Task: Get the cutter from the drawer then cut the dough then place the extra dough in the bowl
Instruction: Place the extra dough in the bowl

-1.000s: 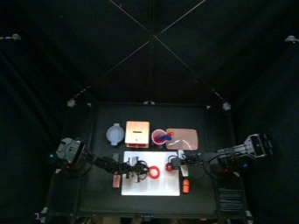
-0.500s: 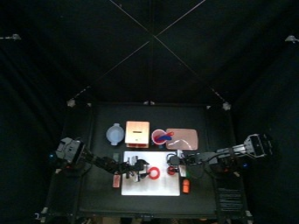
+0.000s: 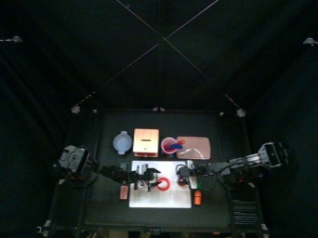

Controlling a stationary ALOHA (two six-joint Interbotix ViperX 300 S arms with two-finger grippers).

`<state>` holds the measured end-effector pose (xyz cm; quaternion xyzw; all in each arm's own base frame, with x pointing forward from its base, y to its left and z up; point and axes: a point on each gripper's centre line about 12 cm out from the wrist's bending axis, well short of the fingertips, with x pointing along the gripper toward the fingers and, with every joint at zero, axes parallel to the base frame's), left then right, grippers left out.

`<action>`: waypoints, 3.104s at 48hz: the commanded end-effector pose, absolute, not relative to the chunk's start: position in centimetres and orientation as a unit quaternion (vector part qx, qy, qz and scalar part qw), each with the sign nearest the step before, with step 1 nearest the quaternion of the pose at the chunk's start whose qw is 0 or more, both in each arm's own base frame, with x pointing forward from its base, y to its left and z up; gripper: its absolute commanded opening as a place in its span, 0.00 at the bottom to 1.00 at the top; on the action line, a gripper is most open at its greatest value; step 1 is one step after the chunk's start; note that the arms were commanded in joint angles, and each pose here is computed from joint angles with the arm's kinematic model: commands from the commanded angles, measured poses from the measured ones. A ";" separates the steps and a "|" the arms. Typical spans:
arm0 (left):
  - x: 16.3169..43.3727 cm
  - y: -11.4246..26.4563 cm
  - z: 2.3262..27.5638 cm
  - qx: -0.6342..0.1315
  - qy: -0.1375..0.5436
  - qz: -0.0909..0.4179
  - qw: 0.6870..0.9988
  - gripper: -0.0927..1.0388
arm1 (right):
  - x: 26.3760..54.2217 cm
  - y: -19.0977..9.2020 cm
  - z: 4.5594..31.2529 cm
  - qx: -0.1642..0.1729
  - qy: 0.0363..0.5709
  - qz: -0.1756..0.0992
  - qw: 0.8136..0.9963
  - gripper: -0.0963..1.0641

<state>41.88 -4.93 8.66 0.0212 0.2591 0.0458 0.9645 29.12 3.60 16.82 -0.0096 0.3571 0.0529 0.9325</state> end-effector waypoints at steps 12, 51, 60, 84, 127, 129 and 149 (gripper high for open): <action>42.9 -3.5 8.3 -0.005 0.308 0.041 0.950 0.88 | 29.7 3.5 18.0 -0.014 0.339 0.053 0.939 0.81; 43.1 -7.5 10.4 0.041 0.304 -0.042 0.951 0.61 | 29.7 3.2 17.8 -0.011 0.341 0.048 0.939 0.81; 42.7 -6.5 11.4 0.043 0.282 -0.028 0.958 0.56 | 29.7 3.2 17.7 -0.011 0.343 0.048 0.938 0.81; 34.7 5.2 26.6 0.061 0.111 0.100 0.987 0.68 | 29.3 2.6 17.3 -0.014 0.355 0.040 0.934 0.81; 26.1 10.8 21.7 0.020 0.173 0.215 0.961 0.77 | 29.7 1.4 17.8 -0.011 0.346 0.022 0.938 0.81; 27.2 11.1 21.0 0.031 0.189 0.209 0.959 0.77 | 29.7 1.4 17.8 -0.008 0.346 0.022 0.938 0.81; 31.3 12.6 18.9 0.039 0.247 0.189 0.950 0.77 | 29.4 1.6 17.4 -0.005 0.352 0.023 0.936 0.81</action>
